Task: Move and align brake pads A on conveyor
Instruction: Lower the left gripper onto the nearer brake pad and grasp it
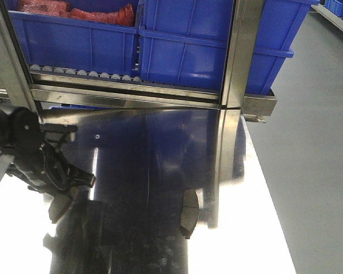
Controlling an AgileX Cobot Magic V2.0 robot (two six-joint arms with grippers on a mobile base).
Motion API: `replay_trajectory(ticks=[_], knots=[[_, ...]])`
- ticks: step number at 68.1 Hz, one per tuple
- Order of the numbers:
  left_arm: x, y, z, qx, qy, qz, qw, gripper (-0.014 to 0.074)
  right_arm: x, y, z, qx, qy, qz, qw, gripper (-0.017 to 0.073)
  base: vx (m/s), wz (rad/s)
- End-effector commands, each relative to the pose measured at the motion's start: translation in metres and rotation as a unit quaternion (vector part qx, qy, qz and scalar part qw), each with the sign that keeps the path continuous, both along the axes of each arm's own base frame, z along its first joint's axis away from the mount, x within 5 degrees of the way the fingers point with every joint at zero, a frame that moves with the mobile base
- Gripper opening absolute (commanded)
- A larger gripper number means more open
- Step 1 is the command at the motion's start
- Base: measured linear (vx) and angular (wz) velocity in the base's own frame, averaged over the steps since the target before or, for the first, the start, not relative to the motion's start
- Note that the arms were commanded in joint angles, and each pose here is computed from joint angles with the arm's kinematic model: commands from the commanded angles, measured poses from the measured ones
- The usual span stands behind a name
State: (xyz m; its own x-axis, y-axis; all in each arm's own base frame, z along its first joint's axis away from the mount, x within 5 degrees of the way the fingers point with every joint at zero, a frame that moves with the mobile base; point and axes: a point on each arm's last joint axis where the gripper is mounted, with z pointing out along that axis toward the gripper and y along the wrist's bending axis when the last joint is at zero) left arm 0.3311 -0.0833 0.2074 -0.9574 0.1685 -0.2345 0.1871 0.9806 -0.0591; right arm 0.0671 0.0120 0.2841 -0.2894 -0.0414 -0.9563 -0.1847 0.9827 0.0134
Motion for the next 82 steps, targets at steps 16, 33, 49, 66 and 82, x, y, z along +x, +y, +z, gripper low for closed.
replay_trajectory(ticks=[16, 33, 49, 66, 82], knots=[[-0.058, 0.016, 0.071, -0.01, -0.124, -0.012, 0.992, -0.0008, 0.002, 0.0, 0.014, 0.001, -0.045, 0.001, 0.999, 0.0432, 0.0, 0.0], [-0.121, 0.031, 0.099, -0.031, -0.23, -0.009, 0.973, -0.0007, 0.002, 0.0, 0.014, 0.001, -0.045, 0.001, 0.999, 0.0432, 0.0, 0.0], [-0.18, 0.048, 0.11, -0.031, -0.315, -0.013, 0.948, -0.0007, 0.002, 0.0, 0.014, 0.001, -0.045, 0.001, 0.999, 0.0432, 0.0, 0.0], [-0.243, 0.063, 0.107, -0.051, -0.404, -0.009, 0.913, -0.0006, 0.002, 0.0, 0.014, 0.001, -0.045, 0.001, 0.999, 0.0432, 0.0, 0.0], [-0.282, 0.073, 0.09, -0.061, -0.441, -0.004, 0.895, -0.0006, 0.002, 0.0, 0.014, 0.001, -0.045, 0.001, 0.999, 0.0432, 0.0, 0.0]])
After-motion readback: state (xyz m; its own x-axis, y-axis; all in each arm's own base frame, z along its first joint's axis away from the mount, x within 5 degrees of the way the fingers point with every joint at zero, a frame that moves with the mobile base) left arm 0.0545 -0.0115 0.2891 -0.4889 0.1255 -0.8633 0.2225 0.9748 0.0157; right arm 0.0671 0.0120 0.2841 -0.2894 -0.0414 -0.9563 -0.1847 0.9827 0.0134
